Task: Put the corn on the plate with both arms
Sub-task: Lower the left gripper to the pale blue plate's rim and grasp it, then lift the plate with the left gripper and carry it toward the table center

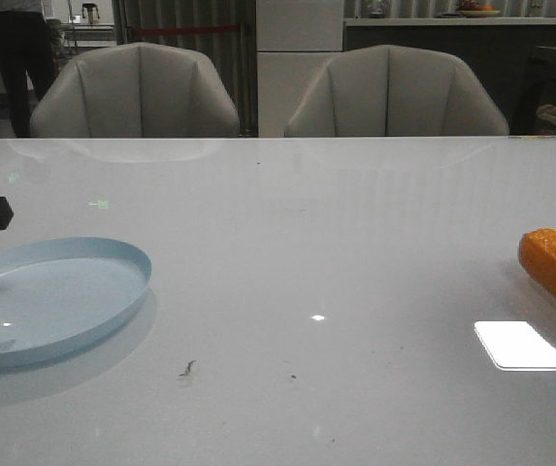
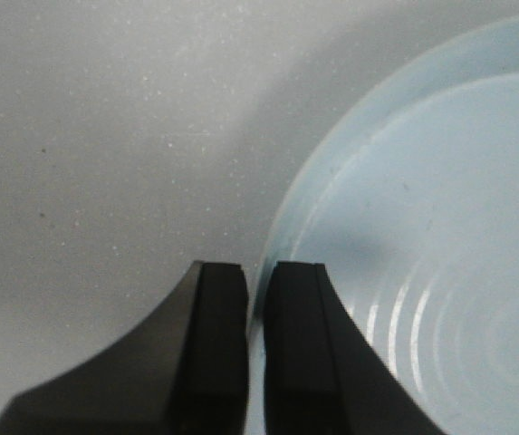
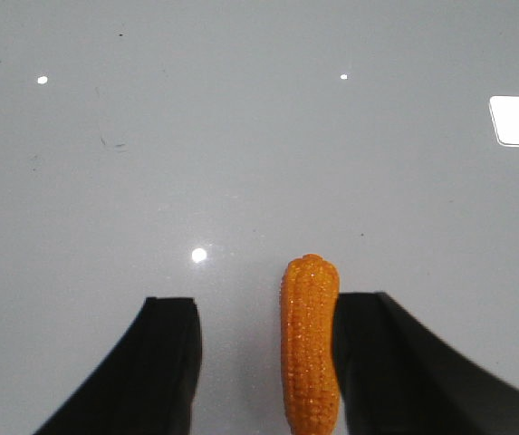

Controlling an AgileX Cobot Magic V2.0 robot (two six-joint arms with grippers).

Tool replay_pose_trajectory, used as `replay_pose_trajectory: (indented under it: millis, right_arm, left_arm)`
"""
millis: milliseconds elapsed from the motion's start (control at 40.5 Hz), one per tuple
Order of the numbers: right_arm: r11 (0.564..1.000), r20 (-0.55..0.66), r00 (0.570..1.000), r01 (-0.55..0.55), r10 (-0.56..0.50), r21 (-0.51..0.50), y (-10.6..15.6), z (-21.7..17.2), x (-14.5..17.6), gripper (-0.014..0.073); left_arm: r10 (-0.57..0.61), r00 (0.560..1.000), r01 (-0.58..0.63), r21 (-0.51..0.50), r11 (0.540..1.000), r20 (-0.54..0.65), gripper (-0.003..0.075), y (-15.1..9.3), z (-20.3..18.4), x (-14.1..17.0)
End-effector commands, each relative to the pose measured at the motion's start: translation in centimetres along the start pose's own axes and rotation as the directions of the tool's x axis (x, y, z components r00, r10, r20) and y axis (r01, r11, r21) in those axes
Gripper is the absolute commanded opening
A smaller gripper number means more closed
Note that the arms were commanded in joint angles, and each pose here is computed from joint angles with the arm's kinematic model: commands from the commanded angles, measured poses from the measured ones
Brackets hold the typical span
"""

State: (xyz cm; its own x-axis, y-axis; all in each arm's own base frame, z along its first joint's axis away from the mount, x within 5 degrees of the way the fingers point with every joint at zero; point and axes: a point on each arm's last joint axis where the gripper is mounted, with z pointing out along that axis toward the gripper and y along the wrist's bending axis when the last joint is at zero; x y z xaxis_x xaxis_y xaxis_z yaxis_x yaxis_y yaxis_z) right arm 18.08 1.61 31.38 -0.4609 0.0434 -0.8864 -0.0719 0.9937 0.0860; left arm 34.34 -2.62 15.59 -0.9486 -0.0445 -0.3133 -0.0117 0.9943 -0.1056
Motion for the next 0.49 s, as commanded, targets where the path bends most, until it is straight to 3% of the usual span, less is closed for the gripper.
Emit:
replay_pose_trajectory:
  millis: [0, 123, 469]
  right_arm:
    - [1.000, 0.116, 0.993, 0.000, 0.000, 0.002, 0.0, -0.6, -1.9, 0.0446]
    - [1.000, 0.115, 0.993, 0.000, 0.000, 0.002, 0.0, -0.6, -1.9, 0.0446]
    - [1.000, 0.115, 0.993, 0.000, 0.000, 0.002, 0.0, -0.6, -1.9, 0.0446]
  left_arm:
    - [-0.016, 0.997, 0.014, 0.022, 1.000, 0.082, 0.0098, -0.5, -1.8, -1.8]
    - [-0.045, 0.992, 0.038, 0.061, 0.997, 0.116, 0.0098, -1.1, -3.4, -3.7]
    - [-0.189, 0.965, 0.130, 0.298, 0.946, 0.179, 0.0098, -4.6, -8.1, -7.9]
